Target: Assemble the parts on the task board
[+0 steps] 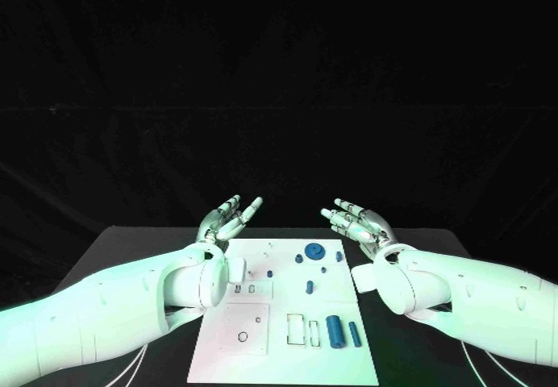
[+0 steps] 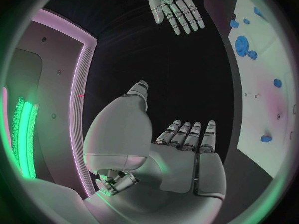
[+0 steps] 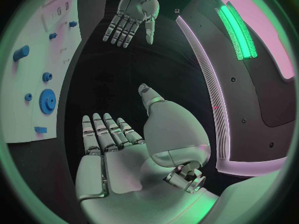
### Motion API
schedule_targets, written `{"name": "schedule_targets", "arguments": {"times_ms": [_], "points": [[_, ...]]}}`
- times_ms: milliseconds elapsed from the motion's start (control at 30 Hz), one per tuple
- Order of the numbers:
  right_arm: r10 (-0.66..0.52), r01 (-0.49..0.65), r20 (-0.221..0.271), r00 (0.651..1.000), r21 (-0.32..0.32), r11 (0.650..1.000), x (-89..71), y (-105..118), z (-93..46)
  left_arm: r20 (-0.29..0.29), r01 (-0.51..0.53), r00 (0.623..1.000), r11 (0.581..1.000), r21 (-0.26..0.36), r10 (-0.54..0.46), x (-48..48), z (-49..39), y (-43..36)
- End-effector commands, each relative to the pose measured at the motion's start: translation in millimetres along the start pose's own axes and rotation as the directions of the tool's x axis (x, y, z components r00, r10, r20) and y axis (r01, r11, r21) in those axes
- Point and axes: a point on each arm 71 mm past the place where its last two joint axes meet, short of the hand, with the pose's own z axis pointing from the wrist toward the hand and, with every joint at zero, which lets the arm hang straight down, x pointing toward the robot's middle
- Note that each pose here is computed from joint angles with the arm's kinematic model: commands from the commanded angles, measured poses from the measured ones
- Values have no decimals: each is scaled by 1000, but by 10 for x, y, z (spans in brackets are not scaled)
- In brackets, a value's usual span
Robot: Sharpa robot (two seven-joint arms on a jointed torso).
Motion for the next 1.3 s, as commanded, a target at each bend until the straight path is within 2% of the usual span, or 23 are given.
{"name": "schedule_targets", "arguments": {"times_ms": [33, 167, 200, 367, 500, 733, 867, 1000, 1100, 1267, 1300], "points": [[-20, 25, -160, 987, 33, 999, 100, -16, 8, -41, 26, 999, 999, -20, -27, 46, 3, 3], [-26, 34, -179, 984, 40, 999, 103, -20, 14, -41, 26, 999, 999, -20, -27, 46, 3, 3], [-282, 264, -99, 954, -163, 951, -101, 240, 124, -44, 37, 998, 999, 6, -37, -163, 7, -146], [-368, 344, -80, 926, -218, 913, -141, 334, 135, -48, 33, 998, 999, 33, -32, -218, -8, -227], [-458, 426, -89, 885, -247, 871, -142, 390, 129, -51, 25, 998, 998, 56, -22, -249, -23, -308], [-635, 584, -76, 769, -320, 746, -127, 530, 156, -63, 22, 998, 997, 72, -17, -298, -77, -413], [-731, 671, -67, 679, -345, 656, -118, 621, 191, -84, 28, 996, 997, 78, -21, -305, -125, -499], [-830, 766, -57, 555, -354, 537, -99, 692, 223, -108, 38, 994, 996, 85, -29, -298, -186, -586], [-895, 829, -44, 444, -358, 429, -75, 726, 232, -124, 46, 992, 995, 88, -35, -281, -237, -642], [-952, 889, -22, 305, -352, 293, -29, 763, 246, -152, 57, 987, 994, 88, -44, -237, -330, -708], [-964, 902, -14, 266, -348, 254, -8, 772, 250, -160, 61, 986, 994, 88, -46, -222, -355, -723]]}}
